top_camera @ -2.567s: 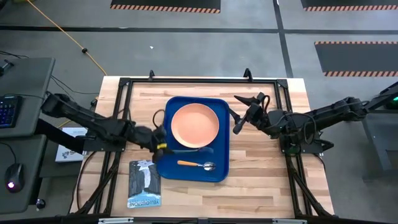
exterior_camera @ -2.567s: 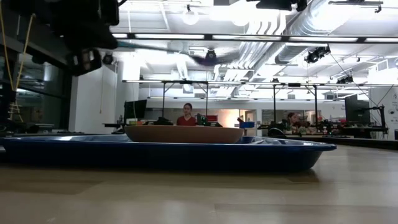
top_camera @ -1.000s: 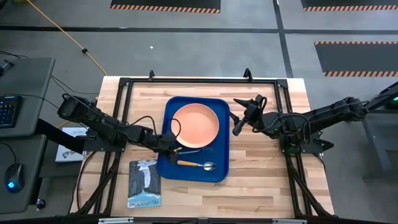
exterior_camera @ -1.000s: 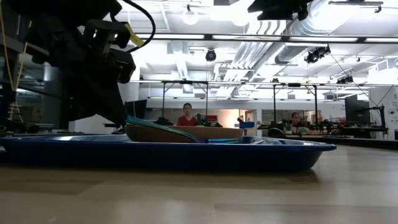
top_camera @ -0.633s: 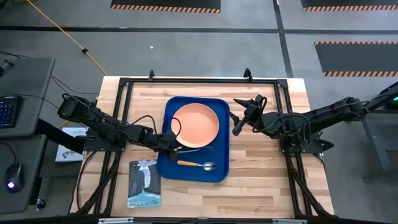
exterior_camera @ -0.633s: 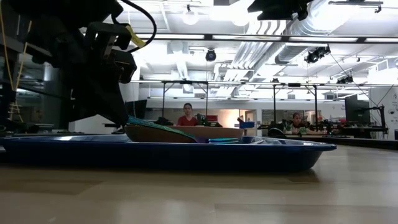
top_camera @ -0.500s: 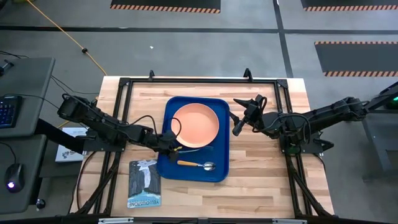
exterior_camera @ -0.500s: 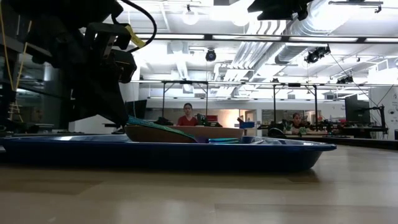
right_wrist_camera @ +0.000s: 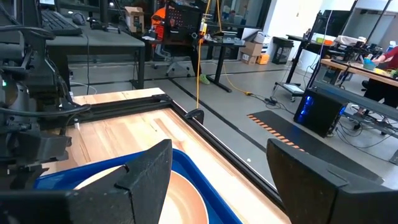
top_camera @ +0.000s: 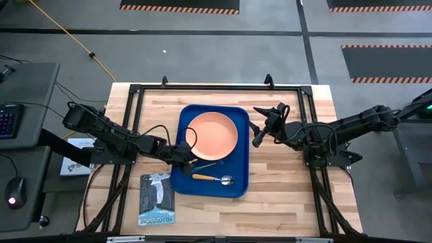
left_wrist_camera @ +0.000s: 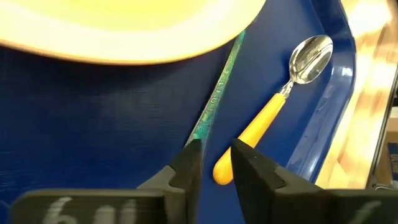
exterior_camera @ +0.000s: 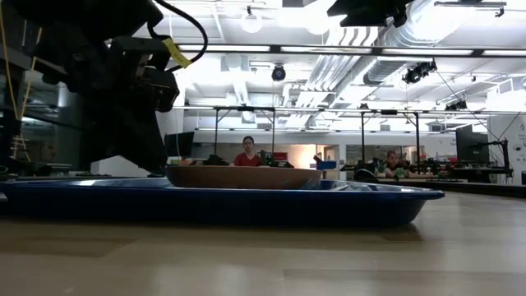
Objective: Pick and place plate/cup/fork/spoon on tray
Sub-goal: Put the purple fork on the blue serving tray
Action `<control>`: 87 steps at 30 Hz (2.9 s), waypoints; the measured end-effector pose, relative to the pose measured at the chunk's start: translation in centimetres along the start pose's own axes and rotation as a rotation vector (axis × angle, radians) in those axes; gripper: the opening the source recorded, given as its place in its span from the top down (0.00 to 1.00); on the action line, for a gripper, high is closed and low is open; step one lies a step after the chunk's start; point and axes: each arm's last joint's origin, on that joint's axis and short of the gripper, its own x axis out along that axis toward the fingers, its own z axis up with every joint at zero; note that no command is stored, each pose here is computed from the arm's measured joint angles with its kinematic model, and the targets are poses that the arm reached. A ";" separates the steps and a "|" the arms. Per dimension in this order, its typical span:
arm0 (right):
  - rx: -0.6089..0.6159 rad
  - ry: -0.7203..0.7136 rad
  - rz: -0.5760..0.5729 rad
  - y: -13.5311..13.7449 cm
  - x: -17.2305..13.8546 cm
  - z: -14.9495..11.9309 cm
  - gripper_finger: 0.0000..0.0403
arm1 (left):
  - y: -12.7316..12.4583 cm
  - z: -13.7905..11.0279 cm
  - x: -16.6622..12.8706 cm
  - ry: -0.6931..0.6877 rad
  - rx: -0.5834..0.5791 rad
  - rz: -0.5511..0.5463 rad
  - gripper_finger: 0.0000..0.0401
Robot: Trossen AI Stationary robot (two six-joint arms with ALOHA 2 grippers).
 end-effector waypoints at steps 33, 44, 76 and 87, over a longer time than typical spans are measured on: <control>0.524 0.670 0.282 3.8 3.3 -13.9 0.73 | 1.3 4.0 -10.3 -0.846 0.527 -0.061 1.00; 0.660 0.807 0.282 7.9 7.0 -16.8 0.51 | 1.4 4.4 -11.3 -0.904 0.559 -0.049 1.00; 0.699 0.791 0.256 8.8 8.2 -17.5 0.93 | 1.5 4.2 -11.1 -0.875 0.576 -0.065 1.00; 0.833 0.799 0.265 10.4 6.8 -17.1 0.99 | 1.5 4.2 -11.1 -0.875 0.577 -0.065 1.00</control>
